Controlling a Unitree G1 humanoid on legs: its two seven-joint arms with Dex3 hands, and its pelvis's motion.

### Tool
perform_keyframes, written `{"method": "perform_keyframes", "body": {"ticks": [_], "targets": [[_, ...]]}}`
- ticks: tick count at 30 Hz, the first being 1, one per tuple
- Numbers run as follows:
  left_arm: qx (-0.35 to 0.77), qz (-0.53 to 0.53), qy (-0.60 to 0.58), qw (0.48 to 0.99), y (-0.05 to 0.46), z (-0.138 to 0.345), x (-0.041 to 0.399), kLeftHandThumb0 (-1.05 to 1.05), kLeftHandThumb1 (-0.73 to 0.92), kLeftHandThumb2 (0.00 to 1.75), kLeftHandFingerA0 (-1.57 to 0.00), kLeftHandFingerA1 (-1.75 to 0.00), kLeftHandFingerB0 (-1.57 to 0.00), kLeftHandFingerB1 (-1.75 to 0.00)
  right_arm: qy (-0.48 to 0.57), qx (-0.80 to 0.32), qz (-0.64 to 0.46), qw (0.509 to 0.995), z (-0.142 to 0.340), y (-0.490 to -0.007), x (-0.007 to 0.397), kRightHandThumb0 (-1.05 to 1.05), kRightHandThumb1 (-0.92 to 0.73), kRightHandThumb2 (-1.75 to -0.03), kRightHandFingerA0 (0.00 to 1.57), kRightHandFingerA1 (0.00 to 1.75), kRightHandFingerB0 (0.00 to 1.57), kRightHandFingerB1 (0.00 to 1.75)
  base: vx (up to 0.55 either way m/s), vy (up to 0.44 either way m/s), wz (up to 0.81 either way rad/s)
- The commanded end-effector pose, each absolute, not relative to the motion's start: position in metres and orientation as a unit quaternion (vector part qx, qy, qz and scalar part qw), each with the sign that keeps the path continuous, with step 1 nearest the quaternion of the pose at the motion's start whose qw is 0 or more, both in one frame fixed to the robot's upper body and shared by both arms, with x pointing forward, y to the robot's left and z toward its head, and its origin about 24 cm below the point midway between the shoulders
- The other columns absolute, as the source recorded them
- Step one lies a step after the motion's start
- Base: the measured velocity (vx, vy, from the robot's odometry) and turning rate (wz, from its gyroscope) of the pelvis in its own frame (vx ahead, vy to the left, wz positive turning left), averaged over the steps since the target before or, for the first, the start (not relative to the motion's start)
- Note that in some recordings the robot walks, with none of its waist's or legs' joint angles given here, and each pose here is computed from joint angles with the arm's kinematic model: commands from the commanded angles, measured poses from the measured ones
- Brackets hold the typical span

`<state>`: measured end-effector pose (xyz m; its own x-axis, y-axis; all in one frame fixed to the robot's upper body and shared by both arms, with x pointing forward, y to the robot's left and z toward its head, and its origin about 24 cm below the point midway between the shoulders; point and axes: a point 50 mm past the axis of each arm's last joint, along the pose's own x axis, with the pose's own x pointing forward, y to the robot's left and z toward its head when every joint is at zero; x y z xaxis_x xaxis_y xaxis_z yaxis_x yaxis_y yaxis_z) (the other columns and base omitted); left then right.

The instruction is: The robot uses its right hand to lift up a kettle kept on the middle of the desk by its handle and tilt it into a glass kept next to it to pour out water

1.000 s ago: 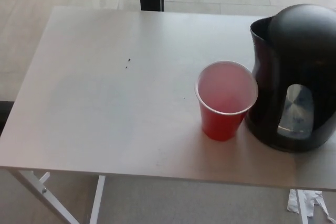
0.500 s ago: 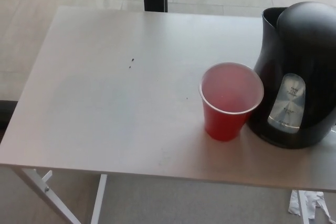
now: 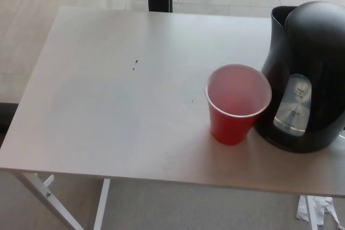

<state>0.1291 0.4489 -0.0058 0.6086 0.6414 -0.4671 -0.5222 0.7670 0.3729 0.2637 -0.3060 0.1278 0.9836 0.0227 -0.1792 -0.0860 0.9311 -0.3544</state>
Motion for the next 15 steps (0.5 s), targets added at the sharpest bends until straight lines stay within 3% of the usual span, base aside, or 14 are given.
{"method": "perform_keyframes", "body": {"ticks": [1, 2, 7, 8, 10, 11, 15], "targets": [[0.106, 0.331, 0.293, 0.891, 0.452, -0.004, 0.125, -0.81, 0.59, 0.85, -0.73, -0.63, -0.52, -0.57, 0.076, -0.175, 0.075, 0.979, 0.135, -0.309, 0.257, -0.97, -0.56, -0.58, 0.00, 0.00, 0.00, 0.00, 0.00, 0.000, 0.00], [0.102, 0.334, 0.289, 0.891, 0.452, -0.004, 0.124, -0.76, 0.76, 0.63, -0.78, -0.58, -0.54, -0.51, 0.074, -0.173, 0.075, 0.979, 0.138, -0.313, 0.253, -0.92, -0.53, -0.70, 0.00, 0.00, 0.00, 0.00, 0.00, 0.000, 0.00], [0.100, 0.338, 0.295, 0.888, 0.454, -0.004, 0.120, -0.76, 0.77, 0.63, -0.75, -0.57, -0.53, -0.50, 0.076, -0.179, 0.056, 0.979, 0.140, -0.329, 0.240, -0.85, -0.47, -0.72, 0.00, 0.00, 0.00, 0.00, 0.00, 0.000, 0.00], [0.100, 0.339, 0.296, 0.887, 0.454, -0.004, 0.119, -0.82, 0.59, 0.85, -0.73, -0.63, -0.51, -0.56, 0.073, -0.187, 0.046, 0.979, 0.142, -0.333, 0.238, -0.84, -0.46, -0.72, 0.00, 0.00, 0.00, 0.00, 0.00, 0.000, 0.00], [0.101, 0.343, 0.298, 0.885, 0.455, -0.005, 0.118, -0.82, 0.59, 0.85, -0.73, -0.63, -0.51, -0.56, 0.067, -0.199, 0.034, 0.977, 0.144, -0.338, 0.235, -0.84, -0.46, -0.72, 0.00, 0.00, 0.00, 0.00, 0.00, 0.000, 0.00], [0.099, 0.344, 0.297, 0.886, 0.455, -0.004, 0.116, -0.77, 0.76, 0.63, -0.76, -0.58, -0.55, -0.51, 0.068, -0.197, 0.013, 0.978, 0.150, -0.347, 0.228, -0.98, -0.55, -0.58, 0.00, 0.00, 0.00, 0.00, 0.00, 0.000, 0.00], [0.099, 0.340, 0.302, 0.885, 0.457, -0.004, 0.112, -0.73, 0.78, 0.64, -0.74, -0.53, -0.49, -0.50, 0.063, -0.186, -0.011, 0.980, 0.156, -0.366, 0.214, -0.98, -0.56, -0.58, 0.00, 0.00, 0.00, 0.00, 0.00, 0.000, 0.00]]}}
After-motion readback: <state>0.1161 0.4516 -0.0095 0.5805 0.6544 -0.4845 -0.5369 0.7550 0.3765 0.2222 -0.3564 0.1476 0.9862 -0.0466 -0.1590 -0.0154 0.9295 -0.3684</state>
